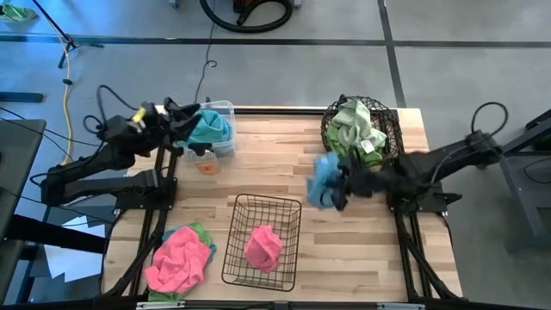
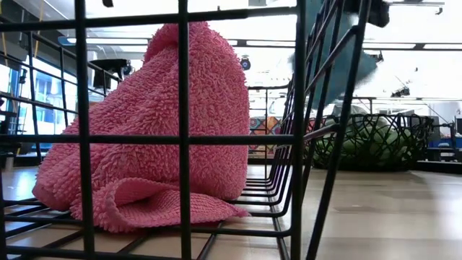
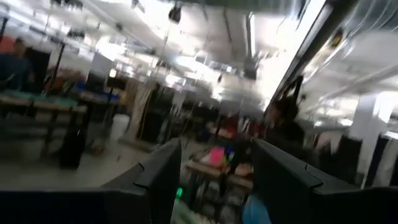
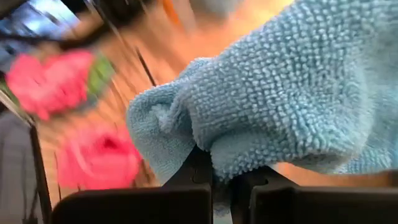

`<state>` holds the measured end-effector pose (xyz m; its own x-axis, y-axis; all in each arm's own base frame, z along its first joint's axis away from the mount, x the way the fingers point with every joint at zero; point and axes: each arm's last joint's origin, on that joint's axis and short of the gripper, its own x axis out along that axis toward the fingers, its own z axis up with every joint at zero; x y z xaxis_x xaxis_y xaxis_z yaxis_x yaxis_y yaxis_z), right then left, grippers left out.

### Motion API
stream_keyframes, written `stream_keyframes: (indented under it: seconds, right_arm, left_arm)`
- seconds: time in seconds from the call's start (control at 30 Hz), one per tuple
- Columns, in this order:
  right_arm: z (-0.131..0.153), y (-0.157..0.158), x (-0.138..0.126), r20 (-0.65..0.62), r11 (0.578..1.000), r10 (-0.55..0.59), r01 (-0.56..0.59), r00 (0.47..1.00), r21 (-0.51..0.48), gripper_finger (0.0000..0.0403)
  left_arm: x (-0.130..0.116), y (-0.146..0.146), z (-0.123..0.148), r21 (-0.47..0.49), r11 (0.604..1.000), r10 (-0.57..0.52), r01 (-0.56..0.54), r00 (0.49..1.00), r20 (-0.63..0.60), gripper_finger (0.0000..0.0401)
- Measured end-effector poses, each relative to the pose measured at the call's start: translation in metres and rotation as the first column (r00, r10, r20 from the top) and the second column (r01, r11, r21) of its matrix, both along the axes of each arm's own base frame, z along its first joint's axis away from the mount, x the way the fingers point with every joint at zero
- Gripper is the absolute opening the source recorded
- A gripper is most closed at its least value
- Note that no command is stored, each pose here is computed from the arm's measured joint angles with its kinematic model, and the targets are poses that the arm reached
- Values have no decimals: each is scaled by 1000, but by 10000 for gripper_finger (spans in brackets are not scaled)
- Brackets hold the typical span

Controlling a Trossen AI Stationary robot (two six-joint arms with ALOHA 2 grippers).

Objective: Sort microfiber towel by color & place in baskets
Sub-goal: Put the blue microfiber towel into the transparent bin

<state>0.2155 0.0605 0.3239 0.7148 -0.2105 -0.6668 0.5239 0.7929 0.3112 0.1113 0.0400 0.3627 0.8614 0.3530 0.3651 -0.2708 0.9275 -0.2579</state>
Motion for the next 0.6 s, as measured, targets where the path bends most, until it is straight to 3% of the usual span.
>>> stream_keyframes:
  seconds: [0.13,0.27,0.6]
  right_arm:
    - [31,-23,20,137,983,83,-58,987,-175,1]
    - [45,-42,45,250,947,159,-76,955,-313,1]
    - [54,-62,86,466,902,322,-117,824,-415,0]
  left_arm:
    - [21,2,-11,-21,999,-39,37,994,-101,184]
    - [43,1,-13,-19,997,-79,76,962,-263,184]
    - [87,-8,9,67,966,-204,251,890,-408,204]
